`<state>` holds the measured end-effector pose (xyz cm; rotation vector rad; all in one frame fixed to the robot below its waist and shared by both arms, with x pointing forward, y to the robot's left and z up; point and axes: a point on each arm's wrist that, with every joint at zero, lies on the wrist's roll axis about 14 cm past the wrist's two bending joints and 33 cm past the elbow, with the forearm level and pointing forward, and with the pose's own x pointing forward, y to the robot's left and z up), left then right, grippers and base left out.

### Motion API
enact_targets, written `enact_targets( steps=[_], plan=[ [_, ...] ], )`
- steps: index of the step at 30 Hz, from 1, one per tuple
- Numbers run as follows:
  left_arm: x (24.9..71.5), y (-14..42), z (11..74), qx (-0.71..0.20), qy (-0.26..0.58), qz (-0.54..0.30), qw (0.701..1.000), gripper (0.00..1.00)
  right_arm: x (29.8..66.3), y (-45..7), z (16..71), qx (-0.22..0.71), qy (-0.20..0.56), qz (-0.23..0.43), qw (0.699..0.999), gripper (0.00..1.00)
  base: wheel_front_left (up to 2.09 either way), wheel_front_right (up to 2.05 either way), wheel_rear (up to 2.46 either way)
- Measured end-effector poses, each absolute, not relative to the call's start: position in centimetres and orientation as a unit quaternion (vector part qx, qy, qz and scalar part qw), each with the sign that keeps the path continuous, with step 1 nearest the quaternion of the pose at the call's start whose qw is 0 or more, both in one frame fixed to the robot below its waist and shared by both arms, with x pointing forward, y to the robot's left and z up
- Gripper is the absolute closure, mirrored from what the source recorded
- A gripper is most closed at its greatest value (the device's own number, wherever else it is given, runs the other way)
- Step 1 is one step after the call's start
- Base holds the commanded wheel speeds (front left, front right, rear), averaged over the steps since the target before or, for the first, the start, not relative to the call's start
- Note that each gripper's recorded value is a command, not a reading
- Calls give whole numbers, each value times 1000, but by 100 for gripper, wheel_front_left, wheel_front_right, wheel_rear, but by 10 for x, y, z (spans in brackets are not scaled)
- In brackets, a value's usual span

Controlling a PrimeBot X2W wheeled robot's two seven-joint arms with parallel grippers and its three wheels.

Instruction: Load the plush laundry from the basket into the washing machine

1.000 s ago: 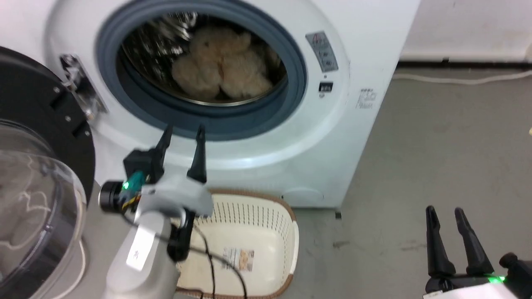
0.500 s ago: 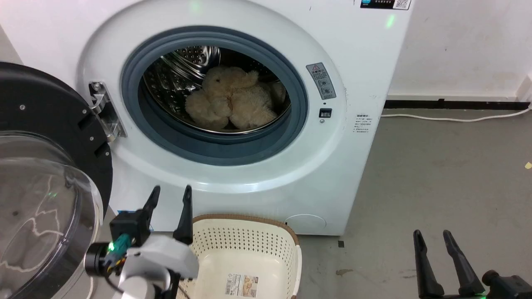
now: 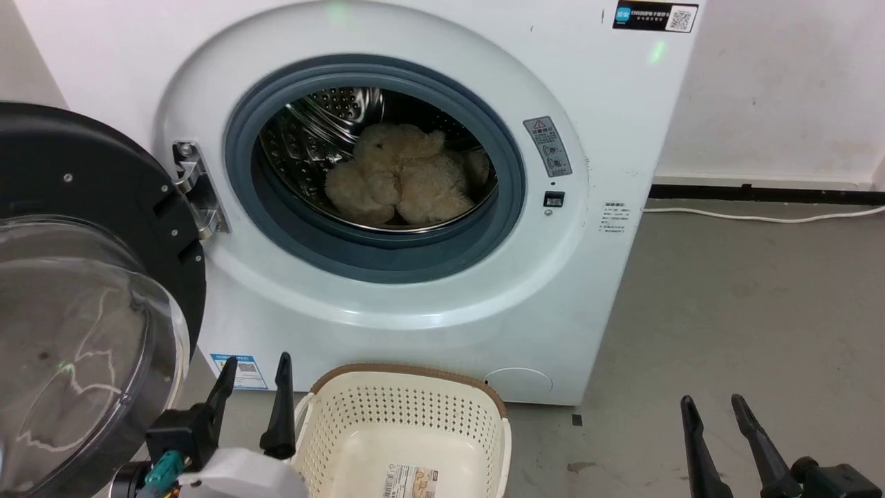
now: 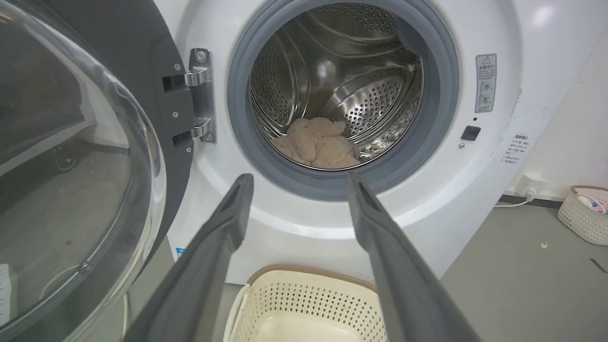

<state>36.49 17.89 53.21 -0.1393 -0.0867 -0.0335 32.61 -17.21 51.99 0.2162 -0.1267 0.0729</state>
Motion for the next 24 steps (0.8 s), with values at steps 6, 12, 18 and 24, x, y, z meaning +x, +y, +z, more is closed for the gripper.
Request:
enact_targets(
  steps=[6,12,18,24],
  plan=[
    [354,184,528,-71,-40,-12,997,0,327,-173,515,103,-51,36,993,0,0,0,0],
    [347,185,521,-66,-28,-13,997,0,327,-172,511,103,-42,37,993,0,0,0,0],
    [346,187,521,-59,-26,-14,998,0,328,-170,507,103,-32,39,993,0,0,0,0],
    [346,187,524,-57,-31,-17,998,0,328,-169,505,103,-28,42,993,0,0,0,0]
  ],
)
